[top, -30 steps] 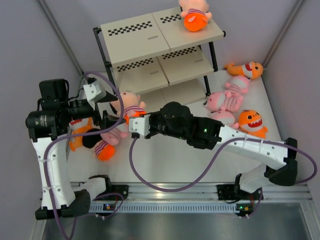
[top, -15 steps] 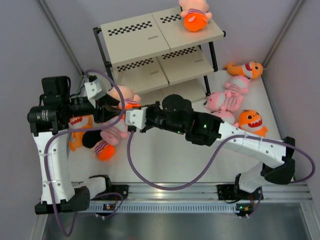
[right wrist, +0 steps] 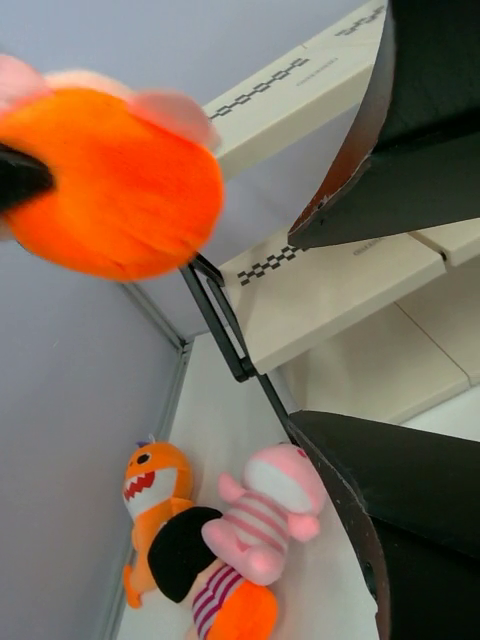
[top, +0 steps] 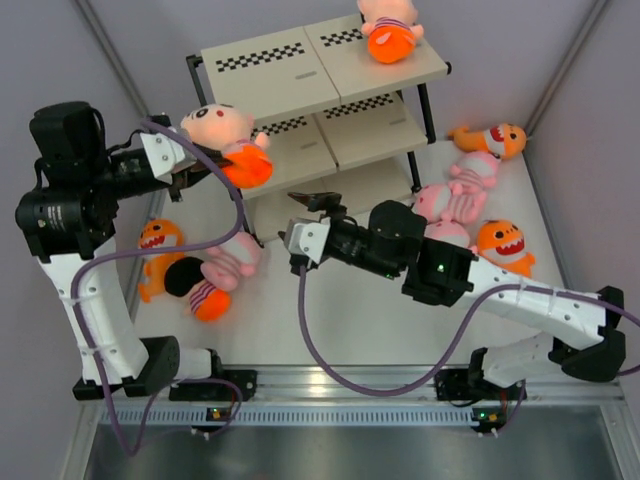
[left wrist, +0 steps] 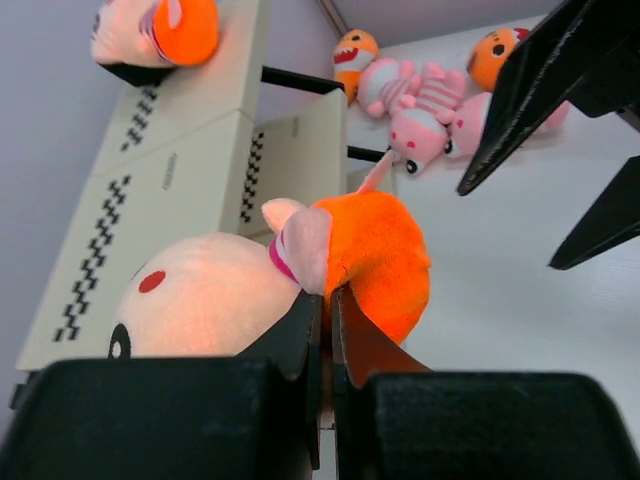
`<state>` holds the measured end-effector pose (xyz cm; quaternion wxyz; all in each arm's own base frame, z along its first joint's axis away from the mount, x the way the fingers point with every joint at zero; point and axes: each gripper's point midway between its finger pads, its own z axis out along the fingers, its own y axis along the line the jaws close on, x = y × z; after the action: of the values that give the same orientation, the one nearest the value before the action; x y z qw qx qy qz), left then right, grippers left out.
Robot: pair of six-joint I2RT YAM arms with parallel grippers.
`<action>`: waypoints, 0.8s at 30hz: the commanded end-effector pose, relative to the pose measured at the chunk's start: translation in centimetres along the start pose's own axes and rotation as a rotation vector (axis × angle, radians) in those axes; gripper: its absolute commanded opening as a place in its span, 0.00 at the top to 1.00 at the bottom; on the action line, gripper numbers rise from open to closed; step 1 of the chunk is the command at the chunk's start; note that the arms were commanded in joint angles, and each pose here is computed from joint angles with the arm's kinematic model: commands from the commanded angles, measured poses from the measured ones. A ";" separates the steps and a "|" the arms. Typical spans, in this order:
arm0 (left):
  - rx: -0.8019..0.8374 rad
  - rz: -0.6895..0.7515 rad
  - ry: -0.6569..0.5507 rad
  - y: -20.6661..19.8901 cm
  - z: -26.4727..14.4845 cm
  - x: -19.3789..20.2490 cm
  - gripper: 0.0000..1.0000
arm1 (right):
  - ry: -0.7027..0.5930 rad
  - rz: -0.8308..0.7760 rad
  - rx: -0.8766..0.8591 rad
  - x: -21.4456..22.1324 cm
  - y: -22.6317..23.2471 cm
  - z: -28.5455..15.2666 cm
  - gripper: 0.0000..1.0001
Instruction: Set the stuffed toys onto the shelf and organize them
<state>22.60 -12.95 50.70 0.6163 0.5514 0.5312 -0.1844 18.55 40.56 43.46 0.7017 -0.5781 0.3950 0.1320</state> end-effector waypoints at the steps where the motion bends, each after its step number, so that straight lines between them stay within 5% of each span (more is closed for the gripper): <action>1: -0.001 0.149 -0.099 2.6 0.7 -2.5 1.00 | -0.050 0.093 0.131 -0.7 -3.3 -3.5 0.33; 13: -0.118 0.179 -0.151 14.2 5.4 1.5 1.00 | 0.114 0.213 0.132 7.7 0.3 -5.7 0.35; 24: -0.130 0.059 -0.184 17.9 8.7 6.5 0.93 | 0.143 0.273 0.128 10.2 1.9 -5.7 0.35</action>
<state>42.21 -12.42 51.07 0.6812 0.5186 0.4811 -0.1885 21.49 33.66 31.98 0.6499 -0.5209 0.5362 0.1370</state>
